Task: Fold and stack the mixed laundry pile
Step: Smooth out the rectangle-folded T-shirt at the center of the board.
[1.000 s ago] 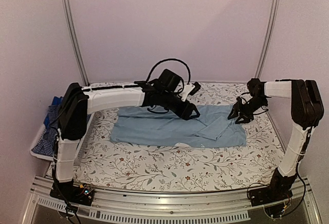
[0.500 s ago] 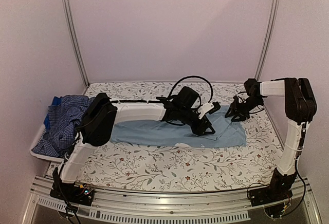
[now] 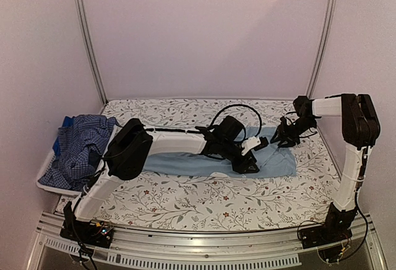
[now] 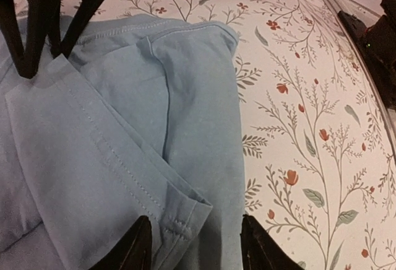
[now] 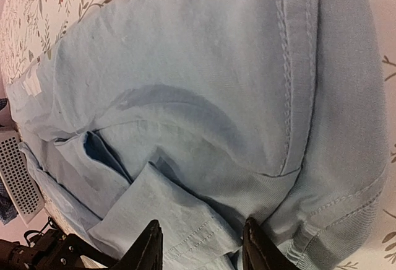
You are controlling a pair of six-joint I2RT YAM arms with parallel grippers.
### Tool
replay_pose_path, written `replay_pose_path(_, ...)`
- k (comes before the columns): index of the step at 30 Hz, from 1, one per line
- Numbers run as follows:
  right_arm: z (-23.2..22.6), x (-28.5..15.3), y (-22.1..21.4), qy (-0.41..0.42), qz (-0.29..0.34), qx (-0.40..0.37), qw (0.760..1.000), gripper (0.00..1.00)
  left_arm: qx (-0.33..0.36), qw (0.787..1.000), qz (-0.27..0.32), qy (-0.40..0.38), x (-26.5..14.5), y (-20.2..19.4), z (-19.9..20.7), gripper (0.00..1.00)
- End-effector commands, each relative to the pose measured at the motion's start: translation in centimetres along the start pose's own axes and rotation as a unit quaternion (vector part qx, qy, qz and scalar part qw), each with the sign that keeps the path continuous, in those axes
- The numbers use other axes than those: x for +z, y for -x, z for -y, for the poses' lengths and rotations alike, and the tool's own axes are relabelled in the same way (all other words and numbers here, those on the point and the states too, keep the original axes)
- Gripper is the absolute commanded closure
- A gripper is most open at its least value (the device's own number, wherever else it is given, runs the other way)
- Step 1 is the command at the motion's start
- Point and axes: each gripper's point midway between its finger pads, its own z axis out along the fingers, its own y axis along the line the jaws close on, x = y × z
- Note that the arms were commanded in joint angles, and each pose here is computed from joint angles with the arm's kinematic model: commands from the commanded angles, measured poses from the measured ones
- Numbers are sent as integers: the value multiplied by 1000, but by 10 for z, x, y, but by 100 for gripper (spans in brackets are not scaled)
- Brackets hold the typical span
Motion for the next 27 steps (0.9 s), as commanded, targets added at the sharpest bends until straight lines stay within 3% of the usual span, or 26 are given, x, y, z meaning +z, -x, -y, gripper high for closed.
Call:
replay_pose_path(1,9,7,-1,-10,-10,5,1000,59,29,1000,1,-8,10,1,7,51)
replay_pose_path(8,4,6,-2,-5,-13,0,1000,80,29,999,-5,15,16,-4,-2,53)
replay_pose_path(15,-6,1,1,2,-8,-6,1000,100,33,999,-8,36,18,-5,-10,73)
replay_pose_path(19,-12,-5,4,6,-2,-9,1000,100,34,998,-9,52,18,-3,-15,99)
replay_pose_path(27,-41,-29,24,38,34,-26,998,100,26,993,41,109,-24,28,-36,100)
